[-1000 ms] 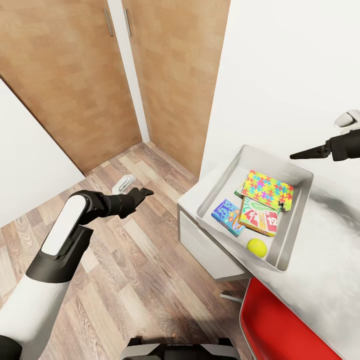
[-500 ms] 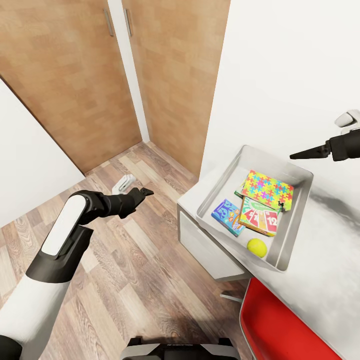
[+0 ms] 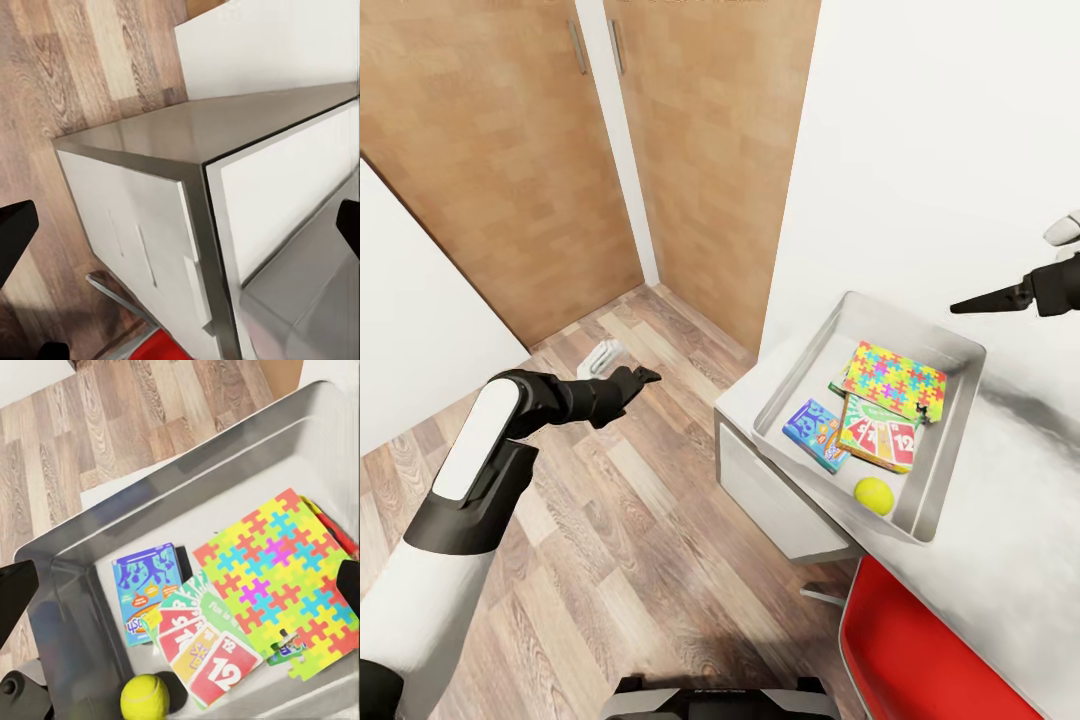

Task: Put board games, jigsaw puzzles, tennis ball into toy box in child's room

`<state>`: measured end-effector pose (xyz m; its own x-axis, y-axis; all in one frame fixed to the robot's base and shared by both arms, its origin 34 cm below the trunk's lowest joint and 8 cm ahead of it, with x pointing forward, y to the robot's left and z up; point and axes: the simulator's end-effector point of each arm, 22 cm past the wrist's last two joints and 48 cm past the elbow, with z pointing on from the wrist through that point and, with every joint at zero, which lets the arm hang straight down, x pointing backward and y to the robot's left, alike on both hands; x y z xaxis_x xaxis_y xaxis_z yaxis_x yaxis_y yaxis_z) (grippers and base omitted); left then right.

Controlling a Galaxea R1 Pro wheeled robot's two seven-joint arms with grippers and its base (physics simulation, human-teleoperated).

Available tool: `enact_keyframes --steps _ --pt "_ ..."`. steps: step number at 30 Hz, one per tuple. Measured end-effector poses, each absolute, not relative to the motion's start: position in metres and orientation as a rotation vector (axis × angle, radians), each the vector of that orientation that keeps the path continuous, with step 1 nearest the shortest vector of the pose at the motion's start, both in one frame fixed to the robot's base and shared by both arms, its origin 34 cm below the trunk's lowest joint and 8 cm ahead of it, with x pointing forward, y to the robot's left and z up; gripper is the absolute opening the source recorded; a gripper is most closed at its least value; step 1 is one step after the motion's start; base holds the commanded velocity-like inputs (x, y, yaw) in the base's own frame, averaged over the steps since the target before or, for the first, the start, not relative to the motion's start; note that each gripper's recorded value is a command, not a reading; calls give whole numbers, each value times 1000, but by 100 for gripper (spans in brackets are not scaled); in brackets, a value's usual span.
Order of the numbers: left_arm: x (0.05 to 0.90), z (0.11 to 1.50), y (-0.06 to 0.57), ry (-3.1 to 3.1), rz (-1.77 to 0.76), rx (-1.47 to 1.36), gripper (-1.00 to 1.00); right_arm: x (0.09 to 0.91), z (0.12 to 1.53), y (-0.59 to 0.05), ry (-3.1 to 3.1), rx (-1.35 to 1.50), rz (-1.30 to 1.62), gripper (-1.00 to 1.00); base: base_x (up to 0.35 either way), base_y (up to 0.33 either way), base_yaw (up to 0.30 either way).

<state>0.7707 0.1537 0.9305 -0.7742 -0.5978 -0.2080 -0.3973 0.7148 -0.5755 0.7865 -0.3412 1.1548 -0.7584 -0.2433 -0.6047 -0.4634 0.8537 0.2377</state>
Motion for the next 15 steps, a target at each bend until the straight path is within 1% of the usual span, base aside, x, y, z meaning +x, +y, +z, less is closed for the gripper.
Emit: enact_keyframes --steps 15 --pt "785 962 168 2471 -802 -841 100 792 1192 -350 2387 -506 450 100 0 0 0"
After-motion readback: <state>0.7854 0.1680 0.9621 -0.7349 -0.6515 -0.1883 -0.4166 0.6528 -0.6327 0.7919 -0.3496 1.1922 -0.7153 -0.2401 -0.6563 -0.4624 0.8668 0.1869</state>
